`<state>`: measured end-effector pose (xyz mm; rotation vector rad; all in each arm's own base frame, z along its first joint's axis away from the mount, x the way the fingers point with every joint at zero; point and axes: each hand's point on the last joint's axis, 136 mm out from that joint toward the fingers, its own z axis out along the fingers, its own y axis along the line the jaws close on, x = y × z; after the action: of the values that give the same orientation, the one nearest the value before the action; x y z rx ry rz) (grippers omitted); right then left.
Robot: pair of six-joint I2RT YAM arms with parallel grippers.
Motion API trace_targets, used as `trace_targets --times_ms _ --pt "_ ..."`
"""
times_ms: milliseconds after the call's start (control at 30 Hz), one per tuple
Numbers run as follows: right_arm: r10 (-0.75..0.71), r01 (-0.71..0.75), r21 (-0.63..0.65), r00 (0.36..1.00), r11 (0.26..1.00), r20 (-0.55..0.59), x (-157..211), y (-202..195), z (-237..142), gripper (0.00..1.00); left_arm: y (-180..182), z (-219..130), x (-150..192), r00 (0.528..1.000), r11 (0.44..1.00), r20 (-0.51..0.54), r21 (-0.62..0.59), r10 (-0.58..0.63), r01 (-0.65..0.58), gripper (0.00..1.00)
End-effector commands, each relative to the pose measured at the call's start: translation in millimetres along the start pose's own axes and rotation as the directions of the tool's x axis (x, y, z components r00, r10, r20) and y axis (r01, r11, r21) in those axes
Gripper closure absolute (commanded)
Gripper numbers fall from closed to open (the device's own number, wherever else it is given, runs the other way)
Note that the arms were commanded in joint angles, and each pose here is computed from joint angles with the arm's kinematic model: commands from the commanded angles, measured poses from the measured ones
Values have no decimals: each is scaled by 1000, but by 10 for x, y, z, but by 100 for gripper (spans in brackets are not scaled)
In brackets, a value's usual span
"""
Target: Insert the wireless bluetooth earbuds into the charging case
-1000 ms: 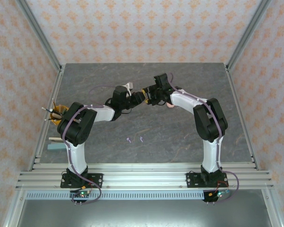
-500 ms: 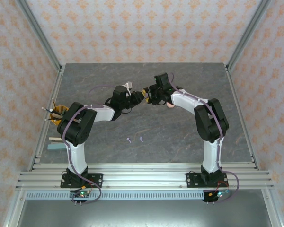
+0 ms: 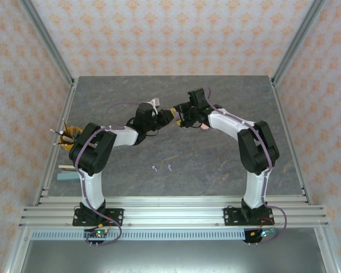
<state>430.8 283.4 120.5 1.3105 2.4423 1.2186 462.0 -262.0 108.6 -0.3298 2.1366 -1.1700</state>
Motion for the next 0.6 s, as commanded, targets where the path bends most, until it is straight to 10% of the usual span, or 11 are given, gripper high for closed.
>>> trace_targets --times_ms 0,233,567 --pt "-74 74 14 996 997 52 -117 -11 -375 47 -110 13 21 998 997 -23 34 64 -64 91" --pt "-304 299 62 945 952 122 -413 -138 -697 44 -197 -42 214 974 987 -168 78 154 -142 92" --pt "-710 712 -17 702 702 53 -314 -49 -689 44 -442 -244 187 942 970 -263 182 208 -163 92"
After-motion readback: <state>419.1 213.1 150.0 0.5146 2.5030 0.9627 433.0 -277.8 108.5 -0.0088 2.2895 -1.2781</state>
